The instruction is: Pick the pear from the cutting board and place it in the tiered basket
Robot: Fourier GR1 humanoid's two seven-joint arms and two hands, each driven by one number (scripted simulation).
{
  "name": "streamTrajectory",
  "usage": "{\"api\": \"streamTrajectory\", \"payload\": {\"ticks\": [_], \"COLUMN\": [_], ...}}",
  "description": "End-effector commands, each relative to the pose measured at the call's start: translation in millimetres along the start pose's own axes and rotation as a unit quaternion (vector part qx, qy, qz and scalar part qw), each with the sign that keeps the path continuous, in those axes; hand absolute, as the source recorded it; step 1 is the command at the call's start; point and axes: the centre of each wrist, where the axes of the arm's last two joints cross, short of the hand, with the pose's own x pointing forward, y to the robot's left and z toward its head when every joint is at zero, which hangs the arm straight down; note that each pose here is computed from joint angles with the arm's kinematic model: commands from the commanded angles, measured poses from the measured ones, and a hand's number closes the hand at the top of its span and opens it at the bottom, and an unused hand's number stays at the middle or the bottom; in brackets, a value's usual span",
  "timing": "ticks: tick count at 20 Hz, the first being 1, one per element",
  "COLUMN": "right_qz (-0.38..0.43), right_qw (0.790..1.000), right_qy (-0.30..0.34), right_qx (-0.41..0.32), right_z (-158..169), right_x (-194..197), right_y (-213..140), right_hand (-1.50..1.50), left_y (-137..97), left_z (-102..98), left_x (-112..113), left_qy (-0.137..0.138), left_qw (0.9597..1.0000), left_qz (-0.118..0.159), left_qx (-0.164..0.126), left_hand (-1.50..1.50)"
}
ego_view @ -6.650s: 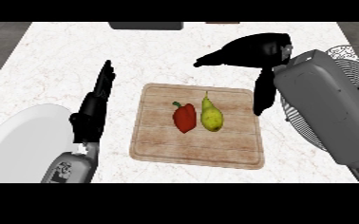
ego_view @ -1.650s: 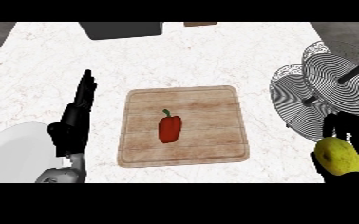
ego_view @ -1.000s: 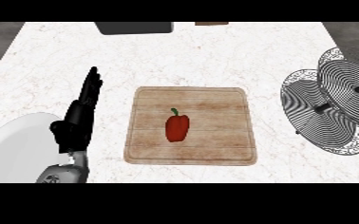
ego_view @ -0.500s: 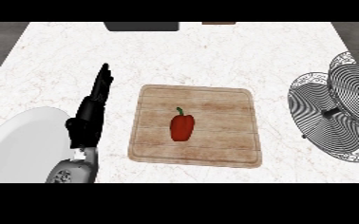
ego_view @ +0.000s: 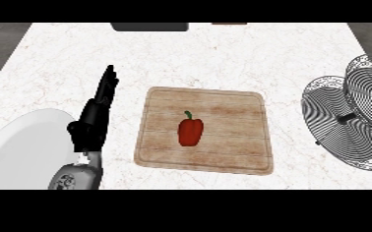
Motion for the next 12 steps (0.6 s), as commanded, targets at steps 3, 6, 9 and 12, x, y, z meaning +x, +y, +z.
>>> {"api": "streamTrajectory", "payload": {"ticks": [3,6,9,12], "right_qz": [0.000,-0.127,-0.170,-0.216], "right_qw": [1.000,0.989,0.983,0.975], "right_qy": [0.021,0.074,0.053,0.052], "right_qx": [0.021,0.034,0.050,0.032], "right_z": [-39,-37,-43,-46], "right_x": [-9,-43,-44,-54], "right_y": [37,34,42,47], "right_hand": [1.50,-1.50,-1.50,-1.50], "left_y": [-9,-1,-3,7], "left_z": [6,4,7,-8], "left_x": [-7,7,-4,4], "left_qy": [0.003,-0.002,-0.003,-0.002], "left_qw": [1.0000,1.0000,1.0000,1.0000], "left_qz": [0.002,-0.003,-0.006,-0.006], "left_qx": [-0.001,-0.001,0.002,0.006], "left_hand": [0.00,0.00,0.00,0.00]}}
